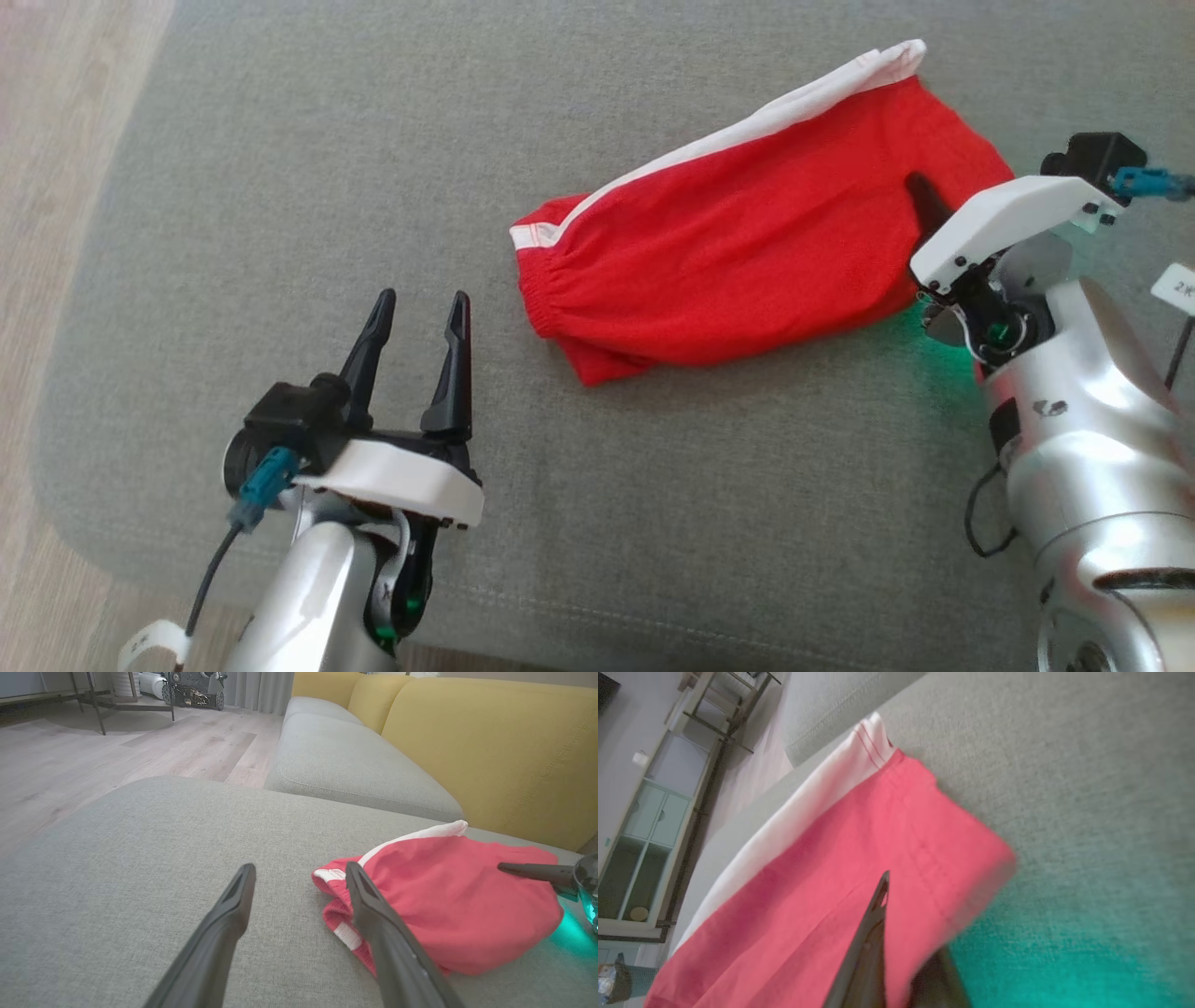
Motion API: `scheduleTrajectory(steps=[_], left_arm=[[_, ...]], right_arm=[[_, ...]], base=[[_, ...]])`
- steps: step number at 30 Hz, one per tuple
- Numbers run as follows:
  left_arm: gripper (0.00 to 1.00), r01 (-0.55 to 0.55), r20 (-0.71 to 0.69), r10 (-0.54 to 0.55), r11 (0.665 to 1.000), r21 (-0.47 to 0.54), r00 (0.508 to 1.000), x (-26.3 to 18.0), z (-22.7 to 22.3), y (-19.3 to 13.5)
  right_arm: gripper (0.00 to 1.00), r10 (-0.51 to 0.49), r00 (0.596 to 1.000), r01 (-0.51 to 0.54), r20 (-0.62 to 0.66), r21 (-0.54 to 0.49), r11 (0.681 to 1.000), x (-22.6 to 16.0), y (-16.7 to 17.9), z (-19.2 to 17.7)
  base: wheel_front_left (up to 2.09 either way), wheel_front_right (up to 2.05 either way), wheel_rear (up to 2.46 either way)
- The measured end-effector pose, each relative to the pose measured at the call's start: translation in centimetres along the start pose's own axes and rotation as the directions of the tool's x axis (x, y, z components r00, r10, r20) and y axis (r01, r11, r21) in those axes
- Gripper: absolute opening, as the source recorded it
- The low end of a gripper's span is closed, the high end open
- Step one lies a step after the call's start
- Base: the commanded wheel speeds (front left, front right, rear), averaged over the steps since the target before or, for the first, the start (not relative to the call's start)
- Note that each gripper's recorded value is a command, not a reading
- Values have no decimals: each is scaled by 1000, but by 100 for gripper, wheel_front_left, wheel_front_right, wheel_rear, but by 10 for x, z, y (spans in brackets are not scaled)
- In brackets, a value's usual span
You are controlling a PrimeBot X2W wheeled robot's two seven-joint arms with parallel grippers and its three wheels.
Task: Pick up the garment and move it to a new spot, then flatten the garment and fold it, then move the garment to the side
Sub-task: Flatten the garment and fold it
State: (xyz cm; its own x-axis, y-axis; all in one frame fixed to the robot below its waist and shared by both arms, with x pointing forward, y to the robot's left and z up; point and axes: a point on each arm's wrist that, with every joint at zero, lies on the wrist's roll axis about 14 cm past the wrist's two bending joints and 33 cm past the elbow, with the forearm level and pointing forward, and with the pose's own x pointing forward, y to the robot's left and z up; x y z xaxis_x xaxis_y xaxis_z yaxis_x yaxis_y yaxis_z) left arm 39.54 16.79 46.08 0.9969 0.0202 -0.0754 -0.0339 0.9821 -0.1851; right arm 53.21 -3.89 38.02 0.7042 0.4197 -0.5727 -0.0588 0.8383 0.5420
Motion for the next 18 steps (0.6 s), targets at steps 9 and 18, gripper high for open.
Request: scheduleTrajectory(steps=[9,18], left_arm=[[100,53,11,-53,999,-10,999,5,3,-18],[100,141,31,-140,990,-18,990,13,7,-46]], right_arm=[[0,-45,973,44,225,11,999,-31,-25,18],[0,-168,885,143,434,91,986,-90,-78,25]], base=[[0,0,0],[0,0,0]])
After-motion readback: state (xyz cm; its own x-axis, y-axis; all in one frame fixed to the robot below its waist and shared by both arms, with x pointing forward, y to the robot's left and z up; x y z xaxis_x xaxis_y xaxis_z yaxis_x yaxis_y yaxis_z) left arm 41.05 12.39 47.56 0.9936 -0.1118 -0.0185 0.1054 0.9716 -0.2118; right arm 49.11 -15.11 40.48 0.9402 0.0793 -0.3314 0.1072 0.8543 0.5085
